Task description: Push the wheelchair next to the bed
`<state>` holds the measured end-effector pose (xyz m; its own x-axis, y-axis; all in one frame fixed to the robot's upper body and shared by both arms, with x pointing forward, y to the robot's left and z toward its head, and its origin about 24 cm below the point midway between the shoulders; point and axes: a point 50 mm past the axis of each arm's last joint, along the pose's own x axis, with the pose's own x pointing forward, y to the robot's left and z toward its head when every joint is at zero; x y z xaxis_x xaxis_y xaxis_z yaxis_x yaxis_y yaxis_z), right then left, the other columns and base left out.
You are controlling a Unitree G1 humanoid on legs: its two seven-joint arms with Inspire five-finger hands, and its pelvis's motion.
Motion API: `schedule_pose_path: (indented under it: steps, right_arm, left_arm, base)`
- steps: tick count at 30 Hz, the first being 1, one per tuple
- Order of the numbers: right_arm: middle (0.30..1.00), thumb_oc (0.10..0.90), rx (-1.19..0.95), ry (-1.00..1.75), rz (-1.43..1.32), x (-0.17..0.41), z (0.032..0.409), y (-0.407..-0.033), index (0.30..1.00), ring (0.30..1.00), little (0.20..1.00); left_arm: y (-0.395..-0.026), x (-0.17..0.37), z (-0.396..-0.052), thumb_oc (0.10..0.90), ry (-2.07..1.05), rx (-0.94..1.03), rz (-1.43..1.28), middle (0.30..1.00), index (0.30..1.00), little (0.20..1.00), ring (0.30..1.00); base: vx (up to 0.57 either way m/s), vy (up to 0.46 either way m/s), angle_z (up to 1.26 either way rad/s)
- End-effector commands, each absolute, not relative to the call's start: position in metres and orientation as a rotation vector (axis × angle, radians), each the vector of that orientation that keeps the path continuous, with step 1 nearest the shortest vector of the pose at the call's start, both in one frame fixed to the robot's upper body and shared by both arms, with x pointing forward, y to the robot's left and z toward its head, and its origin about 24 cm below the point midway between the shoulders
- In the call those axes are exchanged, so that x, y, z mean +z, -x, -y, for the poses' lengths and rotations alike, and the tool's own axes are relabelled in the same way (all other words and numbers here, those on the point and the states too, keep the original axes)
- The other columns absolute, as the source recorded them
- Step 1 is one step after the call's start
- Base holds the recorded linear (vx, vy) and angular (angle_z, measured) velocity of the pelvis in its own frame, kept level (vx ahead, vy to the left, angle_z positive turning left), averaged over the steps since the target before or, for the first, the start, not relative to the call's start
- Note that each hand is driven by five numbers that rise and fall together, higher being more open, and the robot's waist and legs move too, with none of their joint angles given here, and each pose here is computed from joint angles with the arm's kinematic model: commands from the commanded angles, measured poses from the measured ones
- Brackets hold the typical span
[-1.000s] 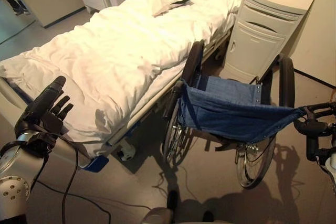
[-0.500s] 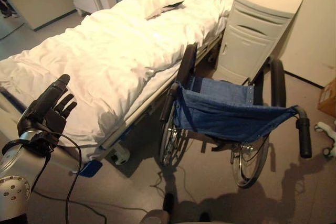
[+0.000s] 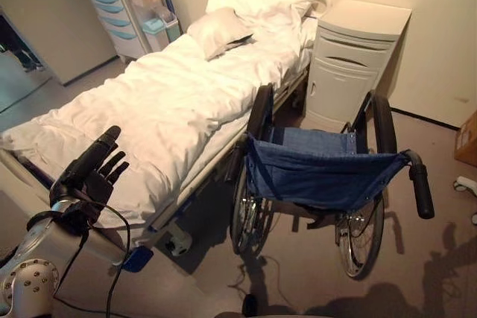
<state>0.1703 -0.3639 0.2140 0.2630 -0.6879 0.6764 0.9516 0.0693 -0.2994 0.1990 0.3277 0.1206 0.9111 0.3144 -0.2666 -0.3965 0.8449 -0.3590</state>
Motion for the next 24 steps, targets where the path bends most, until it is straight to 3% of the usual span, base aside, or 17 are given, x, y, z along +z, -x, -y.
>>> schedule_pose_path:
  steps: [1,10,19,24]
  right_arm:
    - [0.9,0.8,-1.278,0.769,0.471,0.224,0.363,-0.17,0.9,0.9,0.9]
    - [0.9,0.8,-1.434,0.689,0.168,0.162,0.388,-0.146,0.9,0.9,0.9]
    - [0.9,0.8,-1.49,0.589,-0.208,0.086,0.395,-0.13,0.9,0.9,0.9]
    - [0.9,0.8,-1.467,0.501,-0.424,0.038,0.39,-0.124,0.9,0.9,0.9]
  left_arm:
    - [-0.195,0.153,-0.345,0.8,0.338,0.395,-0.057,0.9,0.9,0.9,0.9]
    - [-0.179,0.098,-0.334,0.8,0.439,0.361,-0.304,0.9,0.9,0.9,0.9]
    - [-0.181,0.075,-0.289,0.8,0.43,-0.017,-0.433,0.9,0.9,0.9,0.9]
    - [-0.168,0.03,-0.279,0.8,0.508,0.096,-0.731,0.9,0.9,0.9,0.9]
  base:
    - [0.0,0.0,0.0]
    - [-0.01,-0.006,-0.02]
    - [0.0,-0.002,0.01]
    - [0.0,0.0,0.0]
